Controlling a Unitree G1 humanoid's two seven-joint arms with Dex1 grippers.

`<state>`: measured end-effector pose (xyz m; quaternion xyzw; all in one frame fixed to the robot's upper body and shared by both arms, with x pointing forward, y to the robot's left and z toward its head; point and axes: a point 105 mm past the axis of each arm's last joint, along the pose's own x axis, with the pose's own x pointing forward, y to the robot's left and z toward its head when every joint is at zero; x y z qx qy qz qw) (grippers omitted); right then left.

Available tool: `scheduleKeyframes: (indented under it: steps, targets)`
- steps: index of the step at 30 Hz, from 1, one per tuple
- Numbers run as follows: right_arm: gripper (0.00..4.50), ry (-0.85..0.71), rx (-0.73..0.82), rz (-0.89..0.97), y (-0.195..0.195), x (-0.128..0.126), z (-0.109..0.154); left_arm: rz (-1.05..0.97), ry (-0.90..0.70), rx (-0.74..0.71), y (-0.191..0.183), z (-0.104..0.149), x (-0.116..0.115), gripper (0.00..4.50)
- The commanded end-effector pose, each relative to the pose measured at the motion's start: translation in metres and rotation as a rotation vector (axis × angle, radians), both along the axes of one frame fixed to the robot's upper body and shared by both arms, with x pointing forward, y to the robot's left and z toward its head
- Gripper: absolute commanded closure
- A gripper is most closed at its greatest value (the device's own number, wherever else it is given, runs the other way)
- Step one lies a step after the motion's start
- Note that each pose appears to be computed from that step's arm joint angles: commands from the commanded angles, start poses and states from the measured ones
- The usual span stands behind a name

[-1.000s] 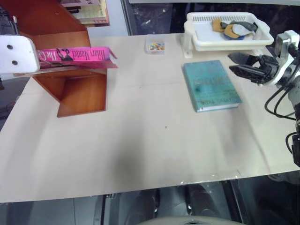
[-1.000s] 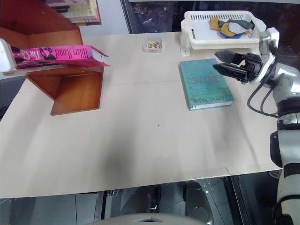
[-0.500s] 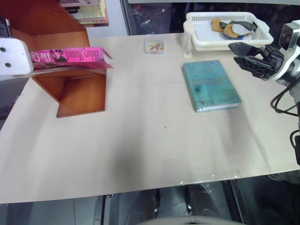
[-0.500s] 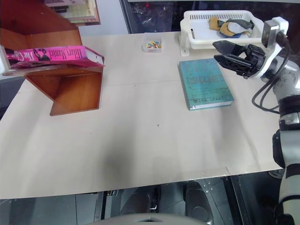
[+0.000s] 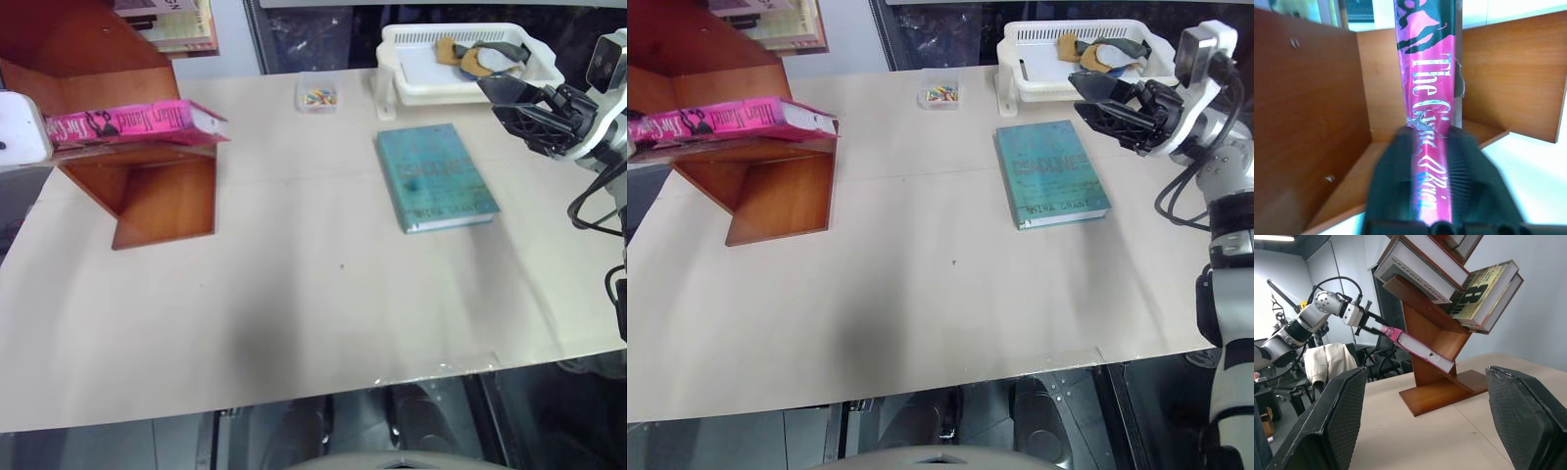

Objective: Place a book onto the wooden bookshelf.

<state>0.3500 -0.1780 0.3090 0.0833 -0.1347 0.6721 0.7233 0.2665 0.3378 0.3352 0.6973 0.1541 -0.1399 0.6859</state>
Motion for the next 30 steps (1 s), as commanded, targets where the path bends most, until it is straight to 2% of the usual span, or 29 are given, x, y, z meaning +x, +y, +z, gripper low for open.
scheduleKeyframes:
  steps: [1, 3, 14, 21, 24, 30]
  targets:
    - [0.57, -0.073, 0.004, 0.085, 0.004, -0.012, 0.017, 0.015, -0.066, 0.025, 0.002, 0.016, -0.005, 1.26]
    - [0.57, -0.072, 0.0, 0.084, 0.004, -0.012, 0.016, 0.028, -0.047, 0.024, 0.004, 0.014, -0.006, 0.27]
    - [0.57, -0.057, -0.01, 0.078, 0.003, -0.012, 0.014, 0.034, -0.071, 0.026, -0.003, 0.033, -0.019, 0.27]
    - [0.57, -0.036, -0.025, 0.061, -0.003, -0.012, 0.012, -0.102, -0.11, -0.13, -0.038, 0.036, -0.022, 0.27]
    - [0.57, -0.031, -0.03, 0.051, -0.006, -0.013, 0.012, -0.171, -0.1, -0.214, -0.055, 0.03, -0.02, 0.27]
    - [0.57, 0.008, -0.049, 0.019, -0.023, -0.02, 0.005, -0.325, -0.021, -0.426, -0.1, -0.01, -0.011, 0.27]
